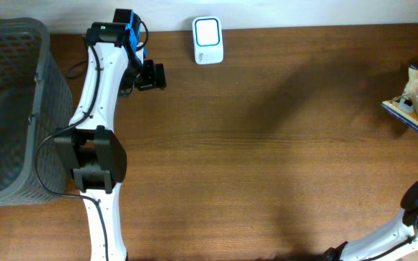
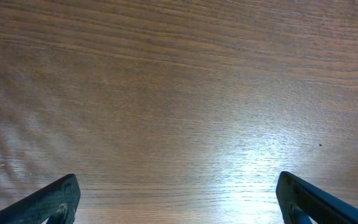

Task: Scan the item barcode
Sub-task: 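Carry the tissue pack right and drop it by the right-side items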

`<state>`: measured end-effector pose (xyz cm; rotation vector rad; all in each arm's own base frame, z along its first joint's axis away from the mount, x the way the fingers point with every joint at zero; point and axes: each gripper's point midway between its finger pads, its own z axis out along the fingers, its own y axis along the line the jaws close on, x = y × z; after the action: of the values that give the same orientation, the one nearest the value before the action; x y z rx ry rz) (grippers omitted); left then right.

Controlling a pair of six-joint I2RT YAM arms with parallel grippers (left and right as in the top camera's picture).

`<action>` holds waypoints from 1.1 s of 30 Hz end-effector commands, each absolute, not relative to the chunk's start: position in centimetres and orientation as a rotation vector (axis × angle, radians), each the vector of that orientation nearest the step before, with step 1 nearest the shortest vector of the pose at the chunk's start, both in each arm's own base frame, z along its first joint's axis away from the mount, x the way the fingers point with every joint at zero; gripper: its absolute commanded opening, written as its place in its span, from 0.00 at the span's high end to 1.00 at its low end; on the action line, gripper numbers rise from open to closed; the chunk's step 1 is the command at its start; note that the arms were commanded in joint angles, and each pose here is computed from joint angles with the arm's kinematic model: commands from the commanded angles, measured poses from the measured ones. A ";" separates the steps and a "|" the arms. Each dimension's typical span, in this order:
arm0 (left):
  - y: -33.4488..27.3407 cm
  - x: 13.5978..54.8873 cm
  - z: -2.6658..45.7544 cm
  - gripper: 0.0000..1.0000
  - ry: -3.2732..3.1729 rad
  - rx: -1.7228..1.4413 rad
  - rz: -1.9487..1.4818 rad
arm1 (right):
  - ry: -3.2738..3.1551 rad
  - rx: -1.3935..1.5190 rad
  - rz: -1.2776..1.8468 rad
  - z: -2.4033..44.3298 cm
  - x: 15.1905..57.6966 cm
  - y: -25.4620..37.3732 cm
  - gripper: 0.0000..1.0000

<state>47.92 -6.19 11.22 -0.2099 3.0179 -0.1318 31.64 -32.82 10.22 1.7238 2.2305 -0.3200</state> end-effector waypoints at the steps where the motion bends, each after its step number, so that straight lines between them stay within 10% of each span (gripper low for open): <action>1: -5.9 47.8 10.8 0.01 3.027 -0.222 -0.114 | 2.202 1.780 -0.324 9.3 30.4 -33.7 0.96; 13: -5.9 47.8 10.8 0.01 3.027 -0.222 -0.114 | 2.200 1.803 -0.332 9.3 29.3 -34.3 0.95; 24: -5.8 47.9 10.8 0.01 3.027 -0.226 -0.114 | 2.181 1.786 -0.327 9.4 29.9 -34.6 0.35; 30: -5.9 47.9 10.8 0.01 3.027 -0.225 -0.114 | 2.231 1.773 -0.326 9.2 29.5 -34.1 0.33; 33: -5.9 47.8 10.8 0.01 3.027 -0.225 -0.114 | 2.269 1.810 -0.409 9.0 27.8 -33.9 0.61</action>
<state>47.92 -6.19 11.22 -0.2099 3.0179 -0.1318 29.23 -33.73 9.39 1.7879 2.2380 -0.3254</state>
